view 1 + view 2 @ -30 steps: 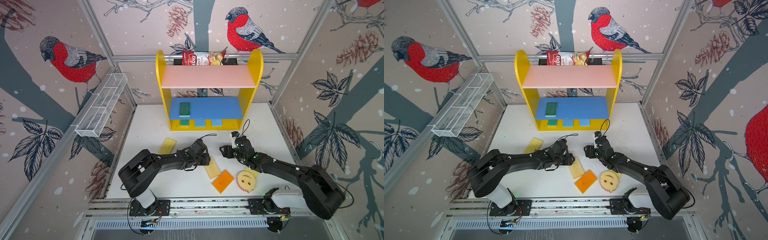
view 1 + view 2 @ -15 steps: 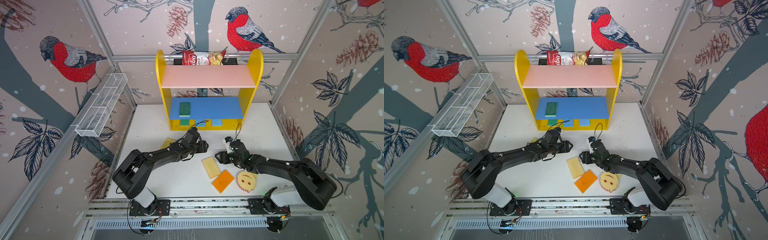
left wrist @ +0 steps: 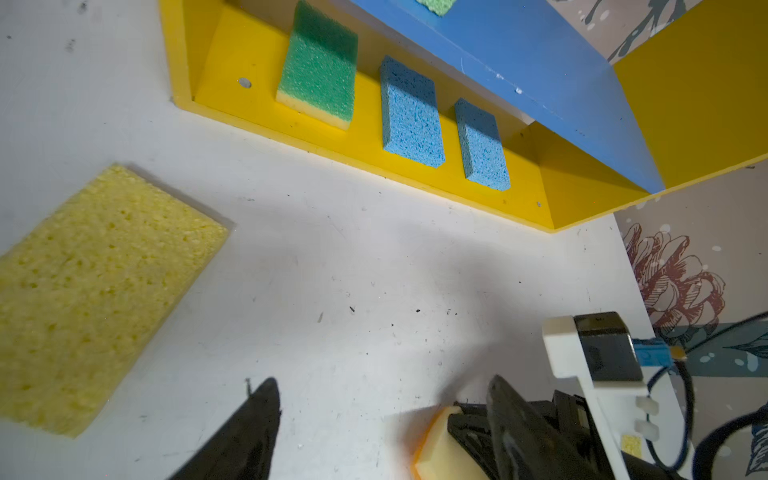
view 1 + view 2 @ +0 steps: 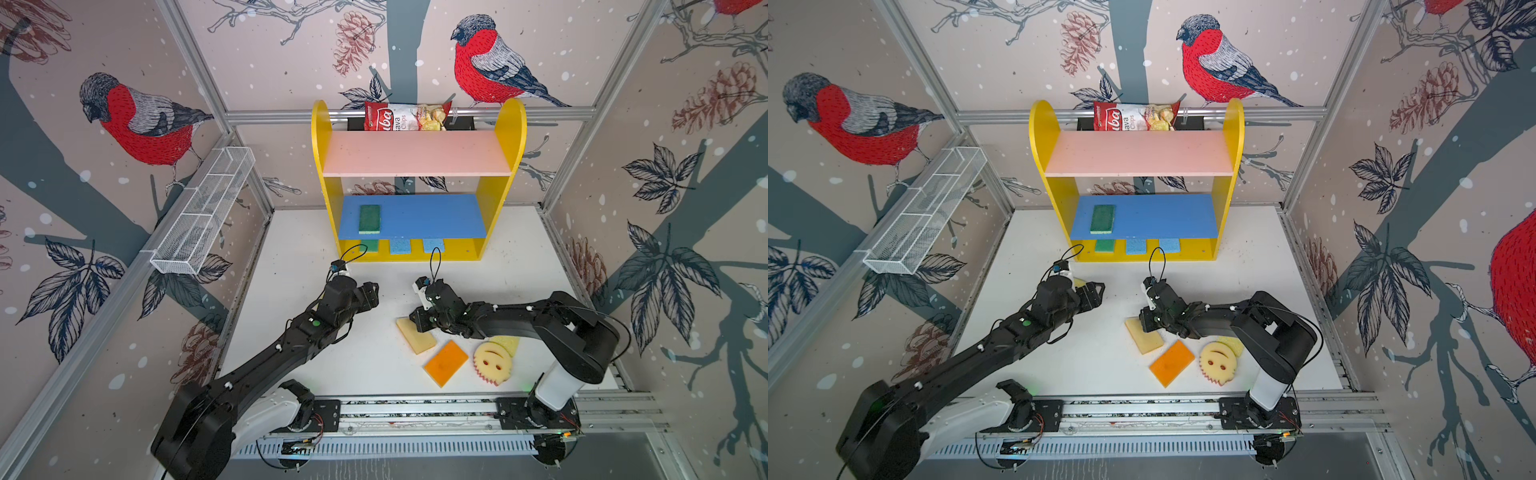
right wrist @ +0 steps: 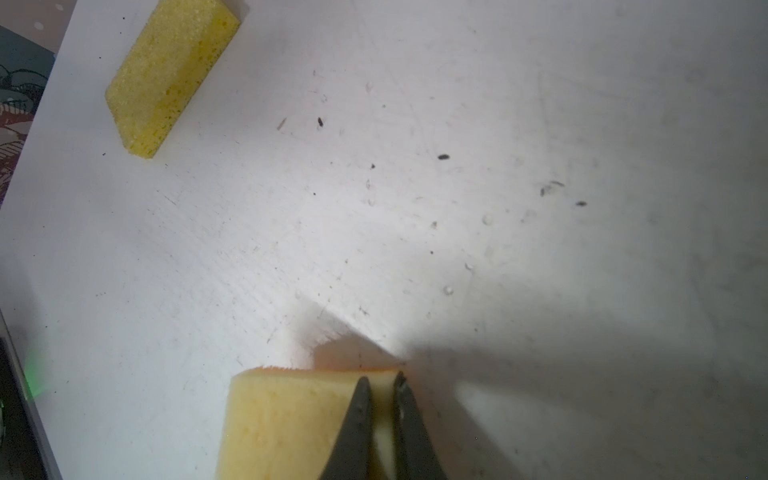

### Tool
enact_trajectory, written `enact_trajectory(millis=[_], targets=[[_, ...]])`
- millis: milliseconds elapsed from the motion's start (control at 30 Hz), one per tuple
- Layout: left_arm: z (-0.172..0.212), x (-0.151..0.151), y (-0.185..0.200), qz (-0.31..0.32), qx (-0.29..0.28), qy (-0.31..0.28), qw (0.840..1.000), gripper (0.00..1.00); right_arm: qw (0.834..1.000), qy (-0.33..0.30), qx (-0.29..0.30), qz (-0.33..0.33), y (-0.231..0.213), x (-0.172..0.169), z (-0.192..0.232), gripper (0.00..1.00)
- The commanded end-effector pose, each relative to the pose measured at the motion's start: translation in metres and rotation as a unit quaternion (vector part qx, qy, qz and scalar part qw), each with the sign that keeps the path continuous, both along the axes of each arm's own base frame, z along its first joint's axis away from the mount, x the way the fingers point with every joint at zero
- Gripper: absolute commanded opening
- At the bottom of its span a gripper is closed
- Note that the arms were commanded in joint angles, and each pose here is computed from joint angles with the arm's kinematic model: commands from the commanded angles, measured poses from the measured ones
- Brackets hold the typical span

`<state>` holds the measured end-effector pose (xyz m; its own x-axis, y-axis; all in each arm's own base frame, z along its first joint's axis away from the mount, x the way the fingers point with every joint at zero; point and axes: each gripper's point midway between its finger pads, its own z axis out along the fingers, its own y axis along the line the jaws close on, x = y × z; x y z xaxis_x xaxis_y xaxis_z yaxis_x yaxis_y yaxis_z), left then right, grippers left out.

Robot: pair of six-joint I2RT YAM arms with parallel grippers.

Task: Place and organize the cleaning sponges onto the shelf

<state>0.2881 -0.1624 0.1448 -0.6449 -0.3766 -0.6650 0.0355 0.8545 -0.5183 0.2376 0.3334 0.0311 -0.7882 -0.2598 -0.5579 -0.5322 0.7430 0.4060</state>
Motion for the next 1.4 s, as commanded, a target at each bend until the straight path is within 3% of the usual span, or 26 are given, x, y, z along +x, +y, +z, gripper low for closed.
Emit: enact_trajectory(millis=[0,133,300,433,600,700,1000,1067,1167,1367], targets=[[0.01,0.001,0.008,0.021,-0.013,-0.03,0.999,0.69,1.0,-0.001,0.013,0.01,0.009,0.004,0.008,0.07],[0.015,-0.005,-0.001,-0.009,-0.036,-0.044,0.998,0.7,0.998,-0.003,0.057,0.015,0.02,0.017,0.033,0.03],[0.015,-0.009,-0.031,-0.08,-0.073,-0.041,0.993,0.85,0.981,0.023,0.192,0.016,0.029,0.04,0.08,0.01],[0.028,-0.012,-0.059,-0.135,-0.108,-0.055,0.983,0.91,0.988,-0.029,0.15,-0.013,0.03,0.06,0.094,0.0],[0.041,-0.014,-0.093,-0.189,-0.122,-0.068,0.972,0.93,0.991,-0.085,0.105,-0.005,0.04,0.058,0.109,0.0],[0.036,-0.014,-0.112,-0.216,-0.126,-0.059,0.966,0.81,0.989,-0.097,0.112,0.005,0.043,0.051,0.113,0.0],[0.04,-0.006,-0.12,-0.216,-0.133,-0.06,0.965,0.21,0.987,-0.102,0.123,-0.023,0.024,0.05,0.114,0.07],[0.041,-0.005,-0.119,-0.215,-0.131,-0.062,0.966,0.15,0.987,-0.106,0.12,-0.028,0.017,0.052,0.114,0.14],[0.037,-0.003,-0.115,-0.204,-0.12,-0.057,0.97,0.11,0.986,-0.119,0.109,-0.05,0.001,0.058,0.114,0.45],[0.033,0.006,-0.099,-0.169,-0.082,-0.052,0.981,0.1,0.966,-0.232,0.03,-0.108,-0.044,0.049,0.123,0.65]])
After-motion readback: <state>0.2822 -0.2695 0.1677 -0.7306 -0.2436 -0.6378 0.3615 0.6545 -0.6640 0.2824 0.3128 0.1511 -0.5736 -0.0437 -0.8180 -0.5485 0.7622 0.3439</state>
